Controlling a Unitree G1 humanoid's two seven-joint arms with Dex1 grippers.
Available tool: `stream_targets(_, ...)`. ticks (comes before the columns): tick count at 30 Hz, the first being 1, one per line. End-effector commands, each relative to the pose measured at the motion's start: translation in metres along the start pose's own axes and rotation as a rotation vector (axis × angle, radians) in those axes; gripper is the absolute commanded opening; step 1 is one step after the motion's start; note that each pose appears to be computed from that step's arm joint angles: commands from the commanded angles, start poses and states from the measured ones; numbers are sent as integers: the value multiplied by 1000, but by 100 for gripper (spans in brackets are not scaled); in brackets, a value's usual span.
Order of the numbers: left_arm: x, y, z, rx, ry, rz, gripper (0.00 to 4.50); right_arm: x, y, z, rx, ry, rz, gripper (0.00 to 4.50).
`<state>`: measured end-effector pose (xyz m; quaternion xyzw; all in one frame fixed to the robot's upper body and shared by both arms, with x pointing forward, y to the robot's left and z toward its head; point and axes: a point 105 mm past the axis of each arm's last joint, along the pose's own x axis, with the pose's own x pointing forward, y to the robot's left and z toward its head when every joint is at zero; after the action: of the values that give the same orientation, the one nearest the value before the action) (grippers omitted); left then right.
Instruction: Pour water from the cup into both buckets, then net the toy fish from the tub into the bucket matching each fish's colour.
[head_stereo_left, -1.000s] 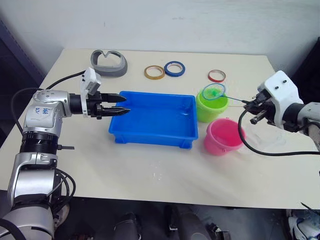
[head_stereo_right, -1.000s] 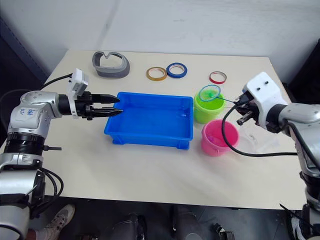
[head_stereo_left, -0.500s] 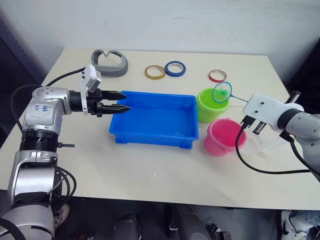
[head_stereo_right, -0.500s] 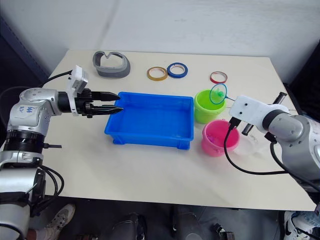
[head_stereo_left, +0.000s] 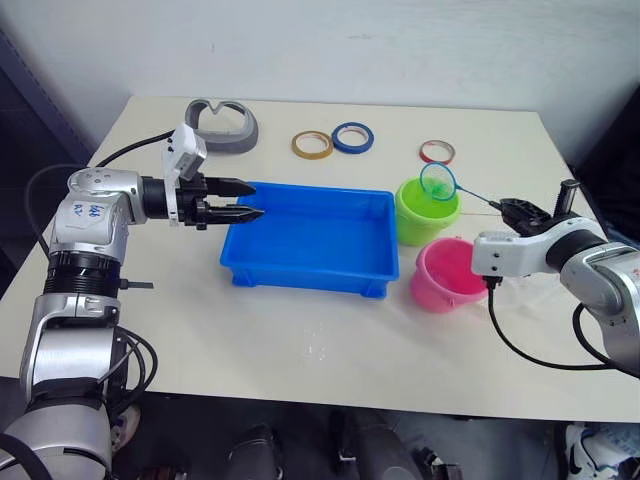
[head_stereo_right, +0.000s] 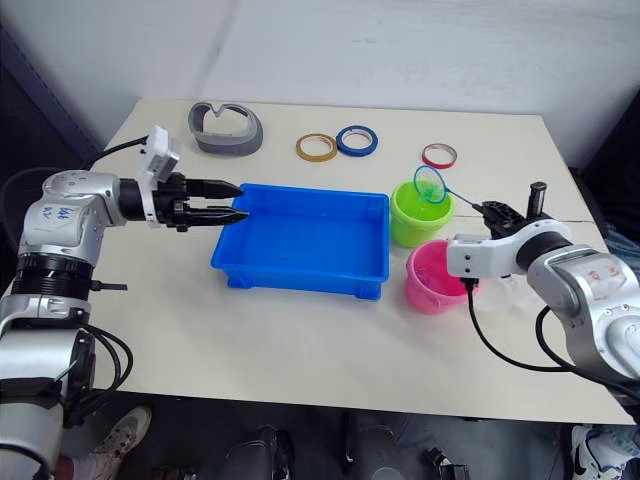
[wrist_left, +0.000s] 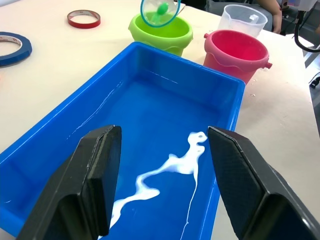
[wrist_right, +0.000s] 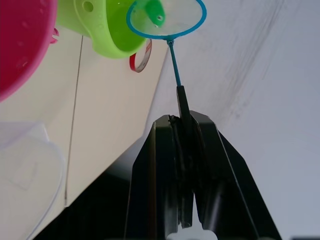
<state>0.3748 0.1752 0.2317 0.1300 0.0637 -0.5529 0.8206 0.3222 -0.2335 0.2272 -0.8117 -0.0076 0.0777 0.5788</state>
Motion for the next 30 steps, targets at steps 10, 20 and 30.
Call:
stream_targets(10, -3, 1, 13, 43, -23, 1, 302, -7, -27, -9, 60, 33, -93, 0)
stream_targets(20, -22, 3, 15, 34, -36, 30, 302, -25, -65, 32, 818, -337, -14, 0)
stream_targets(30, -62, -23, 32, 41, -10, -38, 302, -52, -36, 111, 1134, -761, 536, 0)
